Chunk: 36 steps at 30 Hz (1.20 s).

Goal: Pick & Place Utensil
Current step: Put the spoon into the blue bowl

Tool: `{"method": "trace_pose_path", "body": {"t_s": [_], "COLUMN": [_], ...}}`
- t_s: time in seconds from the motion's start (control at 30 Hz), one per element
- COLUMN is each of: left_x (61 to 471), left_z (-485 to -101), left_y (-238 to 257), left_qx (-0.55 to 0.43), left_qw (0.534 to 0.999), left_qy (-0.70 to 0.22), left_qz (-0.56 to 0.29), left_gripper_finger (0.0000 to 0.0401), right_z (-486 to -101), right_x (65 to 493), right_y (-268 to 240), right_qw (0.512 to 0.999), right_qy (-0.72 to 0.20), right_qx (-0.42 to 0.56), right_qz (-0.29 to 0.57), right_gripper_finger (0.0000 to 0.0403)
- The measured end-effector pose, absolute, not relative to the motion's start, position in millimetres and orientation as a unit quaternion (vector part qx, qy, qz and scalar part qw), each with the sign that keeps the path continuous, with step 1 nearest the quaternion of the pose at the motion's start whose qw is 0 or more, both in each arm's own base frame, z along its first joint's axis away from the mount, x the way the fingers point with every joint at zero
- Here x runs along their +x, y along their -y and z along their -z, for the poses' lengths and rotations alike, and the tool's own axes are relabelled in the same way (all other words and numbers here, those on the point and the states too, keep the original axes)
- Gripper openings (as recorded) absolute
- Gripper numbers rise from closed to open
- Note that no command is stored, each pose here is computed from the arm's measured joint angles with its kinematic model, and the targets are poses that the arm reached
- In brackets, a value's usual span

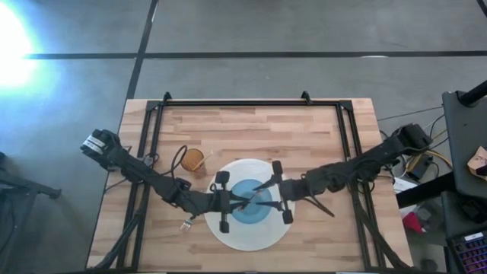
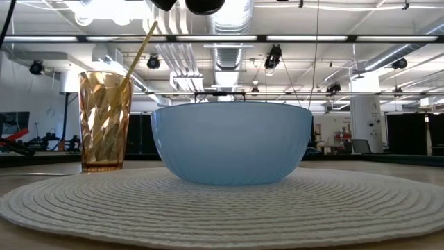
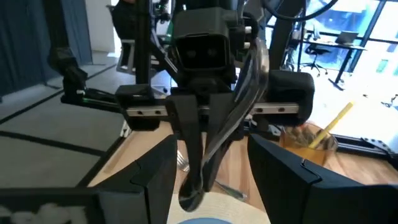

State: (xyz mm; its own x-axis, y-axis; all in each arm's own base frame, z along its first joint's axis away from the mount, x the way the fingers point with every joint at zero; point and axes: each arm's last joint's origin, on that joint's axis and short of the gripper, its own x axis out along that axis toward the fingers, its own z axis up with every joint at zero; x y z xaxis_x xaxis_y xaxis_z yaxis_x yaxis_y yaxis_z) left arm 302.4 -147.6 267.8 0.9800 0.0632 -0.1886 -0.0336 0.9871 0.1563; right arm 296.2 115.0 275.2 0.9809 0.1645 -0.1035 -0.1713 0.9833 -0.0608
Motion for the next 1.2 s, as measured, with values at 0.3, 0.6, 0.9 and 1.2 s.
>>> {"method": "trace_pose_path", "body": {"t_s": [0.3,0.6,0.9,1.2], "left_x": [302.3,302.1,302.0,301.9], "left_z": [-267.8,-267.6,-267.1,-266.6], "left_y": [147.5,147.4,147.4,147.3], "left_qx": [0.085,0.086,0.094,0.094], "left_qw": [0.991,0.991,0.990,0.990], "left_qy": [-0.098,-0.099,-0.102,-0.105], "left_qz": [-0.024,-0.023,-0.022,-0.022], "left_gripper_finger": [0.0000,0.0000,0.0000,0.0003], "right_z": [-289.0,-289.2,-287.9,-287.5], "right_x": [303.7,304.5,304.3,304.4], "right_y": [-118.6,-118.8,-118.4,-117.9], "right_qw": [0.994,0.994,0.994,0.994], "right_qy": [-0.042,-0.052,-0.054,-0.057], "right_qx": [-0.025,-0.017,-0.013,0.003], "right_qz": [-0.095,-0.094,-0.090,-0.088], "right_gripper_finger": [0.0173,0.0110,0.0014,0.0010]}}
